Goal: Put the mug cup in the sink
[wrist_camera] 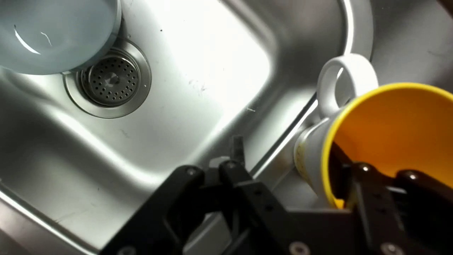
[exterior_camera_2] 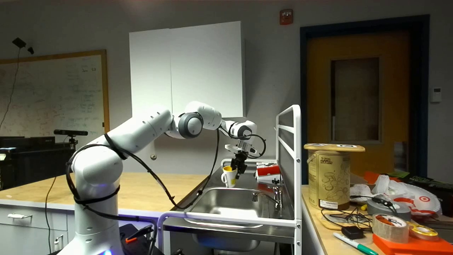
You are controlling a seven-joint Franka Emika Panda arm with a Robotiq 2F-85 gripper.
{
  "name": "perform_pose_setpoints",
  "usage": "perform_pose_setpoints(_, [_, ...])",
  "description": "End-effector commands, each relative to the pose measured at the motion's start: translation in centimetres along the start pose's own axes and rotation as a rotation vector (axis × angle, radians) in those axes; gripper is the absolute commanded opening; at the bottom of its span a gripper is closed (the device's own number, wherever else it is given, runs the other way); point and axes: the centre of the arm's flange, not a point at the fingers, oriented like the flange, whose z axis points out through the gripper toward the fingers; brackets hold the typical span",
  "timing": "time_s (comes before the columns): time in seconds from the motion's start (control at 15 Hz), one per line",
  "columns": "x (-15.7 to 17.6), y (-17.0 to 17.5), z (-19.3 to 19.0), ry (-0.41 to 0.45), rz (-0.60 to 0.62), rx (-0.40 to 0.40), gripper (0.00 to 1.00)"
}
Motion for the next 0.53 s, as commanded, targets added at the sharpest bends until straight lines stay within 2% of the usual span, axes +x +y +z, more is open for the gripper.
perform_pose_setpoints(0.0, [1.4, -0.7, -1.0, -0.016, 0.024, -0.005, 0.29])
perform_pose_setpoints(0.2, [1.1, -1.1, -1.4, -0.016, 0.015, -0.007, 0.05])
perform_pose_setpoints(0.4, [0.6, -1.6, -2.9, 0.016, -0.002, 0.006, 0.02])
perform_pose_setpoints(0.47, [0.4, -1.9, -3.5, 0.027, -0.008, 0.020, 0.05])
